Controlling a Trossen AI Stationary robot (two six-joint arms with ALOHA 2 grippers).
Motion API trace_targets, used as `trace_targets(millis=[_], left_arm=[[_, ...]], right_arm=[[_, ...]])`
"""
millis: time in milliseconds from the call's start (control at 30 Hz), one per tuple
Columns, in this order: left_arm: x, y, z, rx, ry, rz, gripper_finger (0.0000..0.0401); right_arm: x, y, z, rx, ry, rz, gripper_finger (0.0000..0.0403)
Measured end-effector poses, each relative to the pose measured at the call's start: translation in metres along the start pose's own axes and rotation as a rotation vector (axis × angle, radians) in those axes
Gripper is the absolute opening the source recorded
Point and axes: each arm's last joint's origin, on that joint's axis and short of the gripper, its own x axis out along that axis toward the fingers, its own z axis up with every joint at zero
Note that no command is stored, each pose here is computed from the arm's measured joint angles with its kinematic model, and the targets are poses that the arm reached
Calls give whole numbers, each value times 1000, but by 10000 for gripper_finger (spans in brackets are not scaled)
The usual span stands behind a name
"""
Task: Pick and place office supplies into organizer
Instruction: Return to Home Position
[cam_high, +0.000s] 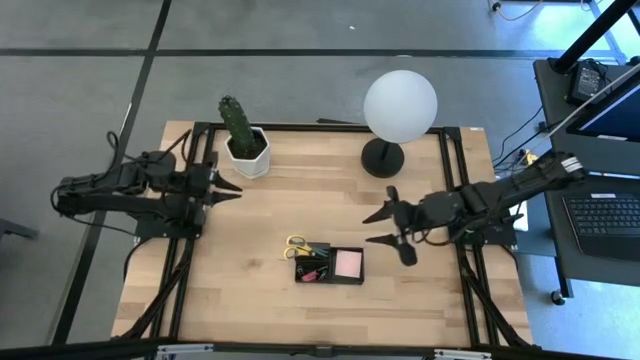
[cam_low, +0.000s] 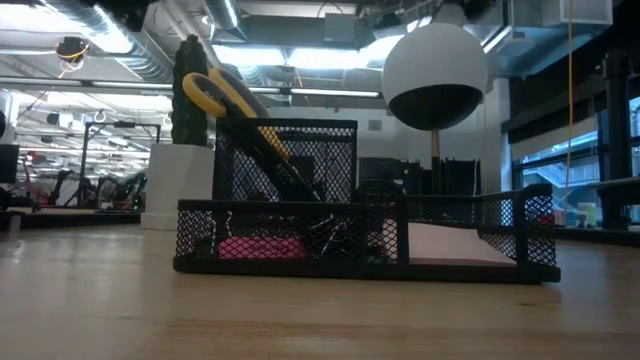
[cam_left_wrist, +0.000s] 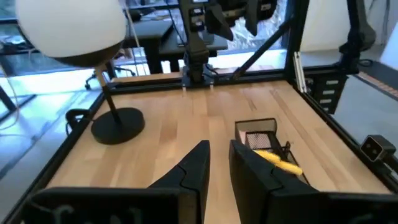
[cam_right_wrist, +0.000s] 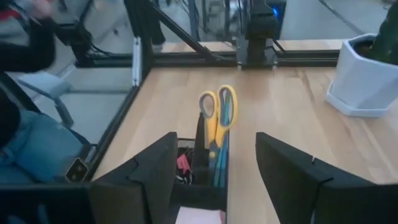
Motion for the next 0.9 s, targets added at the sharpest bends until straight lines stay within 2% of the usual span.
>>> trace_targets(millis=[233,467,667,900], left_arm=[[-11,-2,-35,-6,-86,76,56],[-6,-4,-64,-31,-162,84,56],[7,-4,-87,-49,-194,113,56],[10,-4,-94,-39,-215,114,56]], right_arm=[[-27,-18,-64,33,-175,24,218],[-42,-31,-116,59,-294,23,218],[-54,-36,-142,64,-366,43,218],[-65,-39,-161,62,-442,98,218]])
